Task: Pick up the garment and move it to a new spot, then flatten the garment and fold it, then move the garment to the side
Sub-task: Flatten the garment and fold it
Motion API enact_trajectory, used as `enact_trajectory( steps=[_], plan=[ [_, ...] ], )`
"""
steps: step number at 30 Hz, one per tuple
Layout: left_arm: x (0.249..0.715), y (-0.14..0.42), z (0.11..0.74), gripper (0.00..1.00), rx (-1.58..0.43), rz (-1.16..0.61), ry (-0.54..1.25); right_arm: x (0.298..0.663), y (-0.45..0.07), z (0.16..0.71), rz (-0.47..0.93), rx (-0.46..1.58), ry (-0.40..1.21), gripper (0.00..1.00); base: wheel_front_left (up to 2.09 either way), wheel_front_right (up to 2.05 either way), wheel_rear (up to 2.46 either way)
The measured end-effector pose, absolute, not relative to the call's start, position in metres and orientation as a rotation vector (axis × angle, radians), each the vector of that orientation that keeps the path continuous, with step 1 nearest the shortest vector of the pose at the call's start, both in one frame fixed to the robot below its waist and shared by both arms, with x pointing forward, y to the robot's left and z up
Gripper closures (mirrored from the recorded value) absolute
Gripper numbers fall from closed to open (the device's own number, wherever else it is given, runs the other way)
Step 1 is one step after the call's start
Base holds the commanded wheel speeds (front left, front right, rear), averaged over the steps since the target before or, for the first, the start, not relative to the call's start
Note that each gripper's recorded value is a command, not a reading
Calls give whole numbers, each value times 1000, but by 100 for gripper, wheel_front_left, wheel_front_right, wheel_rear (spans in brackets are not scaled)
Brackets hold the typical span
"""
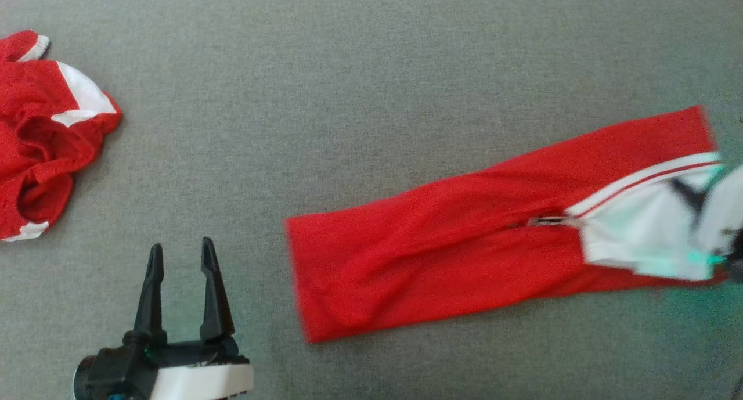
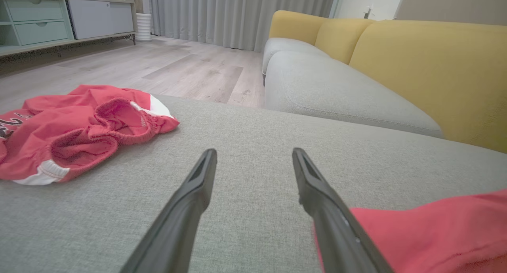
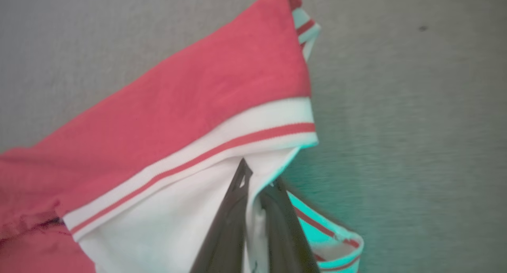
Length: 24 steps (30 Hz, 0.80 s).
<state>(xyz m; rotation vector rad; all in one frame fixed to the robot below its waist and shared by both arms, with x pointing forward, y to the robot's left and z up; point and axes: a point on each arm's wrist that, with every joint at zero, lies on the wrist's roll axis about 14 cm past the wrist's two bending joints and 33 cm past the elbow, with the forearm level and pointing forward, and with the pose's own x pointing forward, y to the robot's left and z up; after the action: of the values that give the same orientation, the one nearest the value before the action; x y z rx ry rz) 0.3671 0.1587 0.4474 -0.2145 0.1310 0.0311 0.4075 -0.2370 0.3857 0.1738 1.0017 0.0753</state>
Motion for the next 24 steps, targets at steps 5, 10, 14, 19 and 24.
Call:
enact_trajectory(
  steps=[5, 10, 14, 19, 24],
  plan=[
    [365, 160, 451, 0, -212, 21, 115, 424, -306, 429, -103, 165, 874, 100, 0, 0, 0],
    [355, 165, 453, 0, -186, 22, 107, 427, -339, 480, -180, 138, 775, 100, 0, 0, 0],
    [346, 164, 454, 0, -177, 17, 107, 427, -297, 506, -45, 114, 716, 100, 0, 0, 0],
    [336, 162, 456, 0, -169, 4, 99, 396, -216, 499, 171, 119, 734, 100, 0, 0, 0],
    [334, 158, 459, 0, -166, -16, 91, 375, -152, 483, 291, 199, 735, 100, 0, 0, 0]
  ],
)
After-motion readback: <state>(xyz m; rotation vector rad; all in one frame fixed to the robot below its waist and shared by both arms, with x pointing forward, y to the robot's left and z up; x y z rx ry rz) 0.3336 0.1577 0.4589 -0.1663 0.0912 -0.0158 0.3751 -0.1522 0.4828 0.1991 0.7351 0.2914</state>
